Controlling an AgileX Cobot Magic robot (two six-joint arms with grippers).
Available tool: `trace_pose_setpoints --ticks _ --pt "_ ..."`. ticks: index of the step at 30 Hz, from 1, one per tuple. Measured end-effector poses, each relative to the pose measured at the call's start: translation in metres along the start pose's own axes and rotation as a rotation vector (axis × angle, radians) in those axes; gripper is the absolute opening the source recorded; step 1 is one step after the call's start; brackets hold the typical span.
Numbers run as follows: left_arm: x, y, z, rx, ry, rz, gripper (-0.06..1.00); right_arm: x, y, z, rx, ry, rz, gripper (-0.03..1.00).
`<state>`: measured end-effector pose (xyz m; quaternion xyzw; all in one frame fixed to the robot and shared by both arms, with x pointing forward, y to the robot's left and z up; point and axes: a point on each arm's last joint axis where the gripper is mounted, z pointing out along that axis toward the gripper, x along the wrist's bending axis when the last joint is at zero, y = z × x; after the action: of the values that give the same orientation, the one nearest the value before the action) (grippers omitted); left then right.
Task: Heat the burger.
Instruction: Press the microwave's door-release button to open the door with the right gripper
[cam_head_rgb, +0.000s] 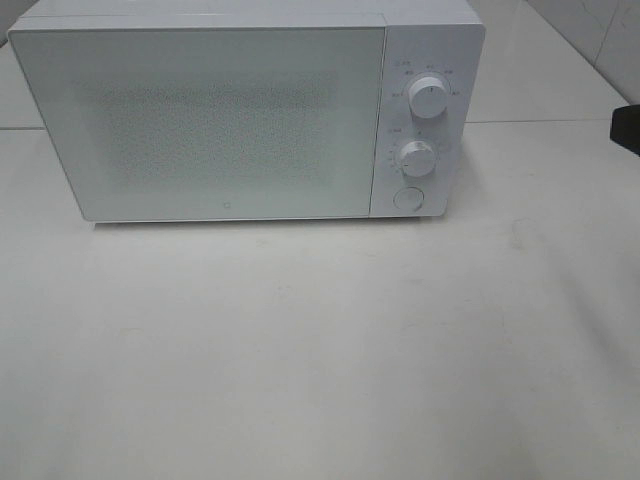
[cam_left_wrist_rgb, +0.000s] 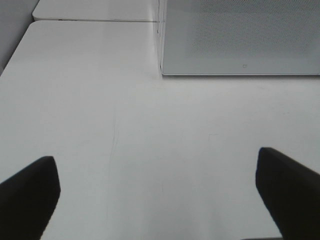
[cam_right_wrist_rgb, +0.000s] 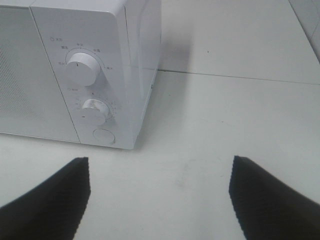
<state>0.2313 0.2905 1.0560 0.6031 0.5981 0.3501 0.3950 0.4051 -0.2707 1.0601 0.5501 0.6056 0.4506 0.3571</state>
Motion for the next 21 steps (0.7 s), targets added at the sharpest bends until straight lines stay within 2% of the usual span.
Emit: trace_pose_setpoints --ticks 10,17,21 --pt "0.0 0.0 0.0 0.0 0.0 0.0 0.99 0.001 -0.01 0.042 0.004 0.011 0.003 0.75" --pt "0.0 0.0 0.0 0.0 0.0 0.0 0.99 0.0 -0.04 0.063 -0.085 0.032 -0.014 0.75" --pt "0.0 0.0 0.0 0.0 0.0 0.0 0.99 -0.004 -0.057 0.071 -0.11 -0.001 -0.005 0.75"
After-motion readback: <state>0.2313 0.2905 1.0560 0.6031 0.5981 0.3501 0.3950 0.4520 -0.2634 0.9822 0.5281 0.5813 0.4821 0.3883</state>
